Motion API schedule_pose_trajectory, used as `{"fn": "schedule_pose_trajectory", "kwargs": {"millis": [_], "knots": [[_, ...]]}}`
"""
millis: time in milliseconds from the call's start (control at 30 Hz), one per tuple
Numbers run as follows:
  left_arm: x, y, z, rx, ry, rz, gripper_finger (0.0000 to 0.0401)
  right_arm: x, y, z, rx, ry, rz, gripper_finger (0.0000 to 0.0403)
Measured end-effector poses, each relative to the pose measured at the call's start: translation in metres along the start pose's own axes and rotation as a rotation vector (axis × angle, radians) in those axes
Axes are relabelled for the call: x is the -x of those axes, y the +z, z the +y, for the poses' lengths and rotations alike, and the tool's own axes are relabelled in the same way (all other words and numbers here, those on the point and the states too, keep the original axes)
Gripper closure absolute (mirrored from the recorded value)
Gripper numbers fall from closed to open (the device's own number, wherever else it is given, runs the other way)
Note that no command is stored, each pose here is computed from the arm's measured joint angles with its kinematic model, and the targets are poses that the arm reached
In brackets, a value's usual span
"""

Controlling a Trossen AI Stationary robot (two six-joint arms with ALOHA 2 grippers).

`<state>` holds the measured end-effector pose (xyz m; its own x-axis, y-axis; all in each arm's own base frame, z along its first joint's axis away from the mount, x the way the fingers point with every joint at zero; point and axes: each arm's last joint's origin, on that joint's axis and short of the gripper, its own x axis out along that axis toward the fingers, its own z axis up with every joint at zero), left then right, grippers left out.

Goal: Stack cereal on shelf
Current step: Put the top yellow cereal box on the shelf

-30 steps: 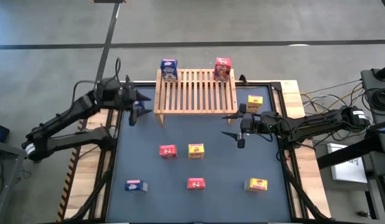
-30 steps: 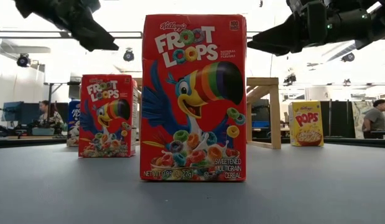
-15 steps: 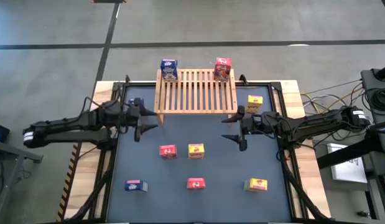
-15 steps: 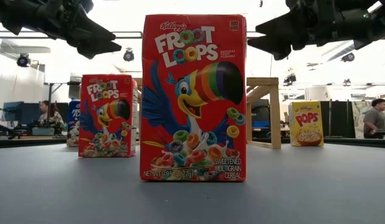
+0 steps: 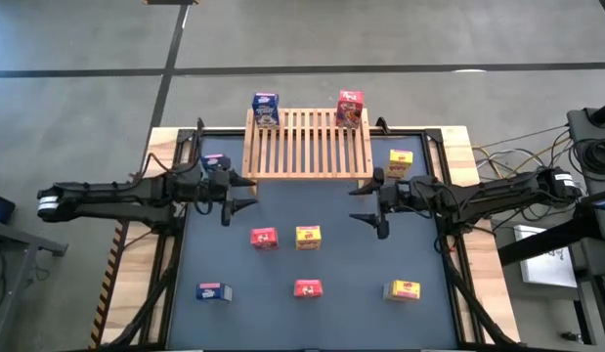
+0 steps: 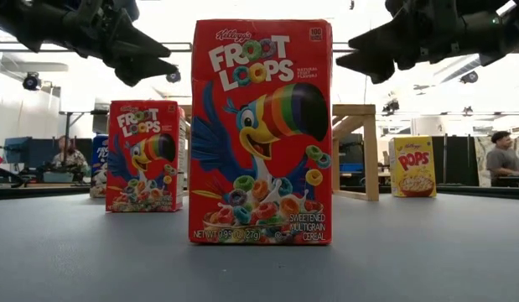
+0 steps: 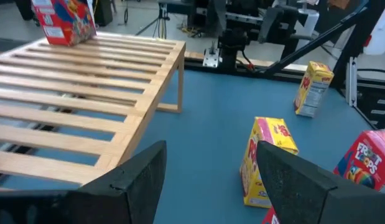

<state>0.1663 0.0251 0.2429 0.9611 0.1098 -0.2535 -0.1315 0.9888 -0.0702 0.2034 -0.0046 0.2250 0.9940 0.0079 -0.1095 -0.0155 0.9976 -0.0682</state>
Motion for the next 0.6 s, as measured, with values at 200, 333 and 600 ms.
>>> {"fn": "schedule_pose_trajectory", "kwargs": {"millis": [200, 333, 600], "knots": [[-0.006, -0.001, 0.0, 0.001, 0.001, 0.007, 0.0168, 0.01, 0.019, -0.006, 0.025, -0.142, 0.224, 0.0117], [-0.008, 0.0, 0.0, 0.0, -0.001, -0.012, 0.0168, 0.025, 0.04, -0.007, 0.051, -0.134, 0.263, 0.0117], [-0.012, 0.003, -0.003, -0.014, -0.024, -0.04, 0.0168, 0.059, 0.053, -0.003, -0.07, -0.042, 0.116, 0.0117]]}}
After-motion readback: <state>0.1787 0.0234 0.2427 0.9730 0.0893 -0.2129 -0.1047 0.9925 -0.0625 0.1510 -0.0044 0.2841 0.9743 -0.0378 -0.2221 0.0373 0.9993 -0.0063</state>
